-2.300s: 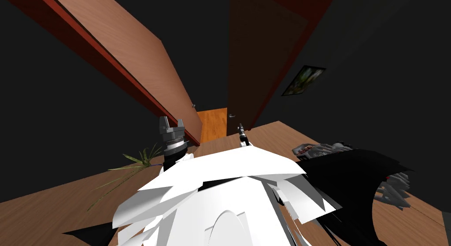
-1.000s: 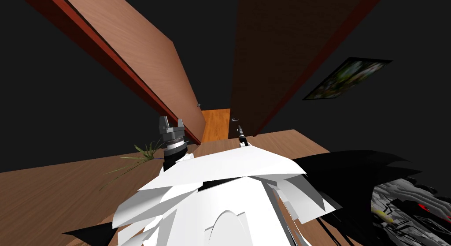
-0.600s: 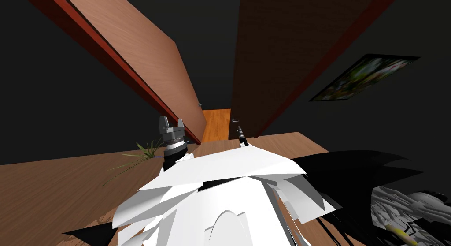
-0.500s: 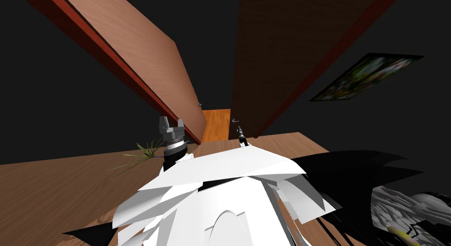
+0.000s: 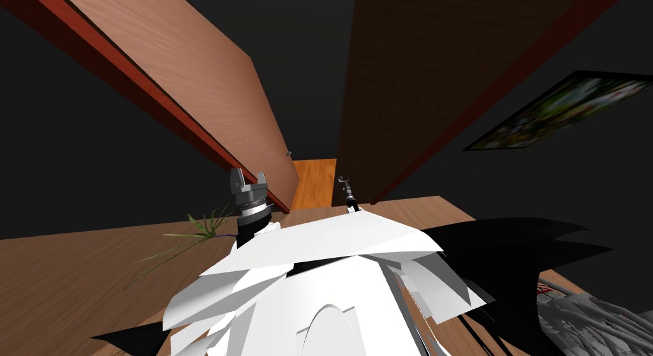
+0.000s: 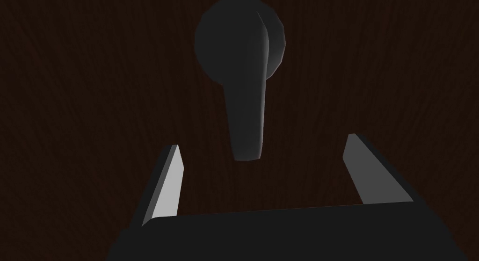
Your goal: Push the door open
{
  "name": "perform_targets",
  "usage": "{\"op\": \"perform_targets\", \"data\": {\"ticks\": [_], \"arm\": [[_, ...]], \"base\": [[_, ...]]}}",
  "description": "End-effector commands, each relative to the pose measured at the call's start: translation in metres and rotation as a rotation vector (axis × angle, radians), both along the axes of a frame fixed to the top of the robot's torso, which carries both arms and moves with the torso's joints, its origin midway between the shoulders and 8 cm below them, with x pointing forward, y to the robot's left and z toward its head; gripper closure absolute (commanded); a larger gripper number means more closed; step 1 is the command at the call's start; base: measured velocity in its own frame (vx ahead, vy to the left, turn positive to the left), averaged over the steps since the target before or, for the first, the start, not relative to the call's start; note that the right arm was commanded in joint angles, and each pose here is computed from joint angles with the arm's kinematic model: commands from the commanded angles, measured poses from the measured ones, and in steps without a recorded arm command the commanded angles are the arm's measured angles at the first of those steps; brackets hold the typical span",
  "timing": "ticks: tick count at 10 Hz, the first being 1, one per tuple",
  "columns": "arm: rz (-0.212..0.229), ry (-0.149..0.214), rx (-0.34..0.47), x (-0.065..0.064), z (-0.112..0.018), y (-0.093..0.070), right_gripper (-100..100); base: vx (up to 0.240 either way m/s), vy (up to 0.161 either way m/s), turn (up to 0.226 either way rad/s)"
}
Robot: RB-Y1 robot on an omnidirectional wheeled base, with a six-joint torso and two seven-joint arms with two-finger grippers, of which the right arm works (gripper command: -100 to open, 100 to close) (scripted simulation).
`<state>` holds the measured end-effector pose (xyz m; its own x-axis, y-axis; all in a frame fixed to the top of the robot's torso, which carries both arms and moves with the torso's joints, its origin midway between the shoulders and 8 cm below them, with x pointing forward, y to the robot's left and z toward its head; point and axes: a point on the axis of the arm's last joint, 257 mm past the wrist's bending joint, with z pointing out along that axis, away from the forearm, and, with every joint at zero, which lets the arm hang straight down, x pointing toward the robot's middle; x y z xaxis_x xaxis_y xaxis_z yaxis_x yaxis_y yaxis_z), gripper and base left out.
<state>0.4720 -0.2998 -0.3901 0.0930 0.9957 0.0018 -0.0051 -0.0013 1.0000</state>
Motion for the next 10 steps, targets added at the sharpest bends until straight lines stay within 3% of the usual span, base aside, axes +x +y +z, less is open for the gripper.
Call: {"op": "perform_targets", "data": {"ticks": [1,5,6,10], "arm": [[-0.005,0.000,0.000,-0.0004,-0.0005,-0.0013,-100],[-0.010,0.001,0.001,-0.0011,-0.0011,-0.0029,-100],[-0.010,0.001,0.001,-0.0011,-0.0011,-0.0029,100],[-0.010,0.001,0.001,-0.0011,-0.0011,-0.0029,100]], "base": [[0.193,-0.040,0.026],[0.171,-0.011,0.020],[-0.014,0.001,-0.004],[-0.013,0.000,0.003]]}}
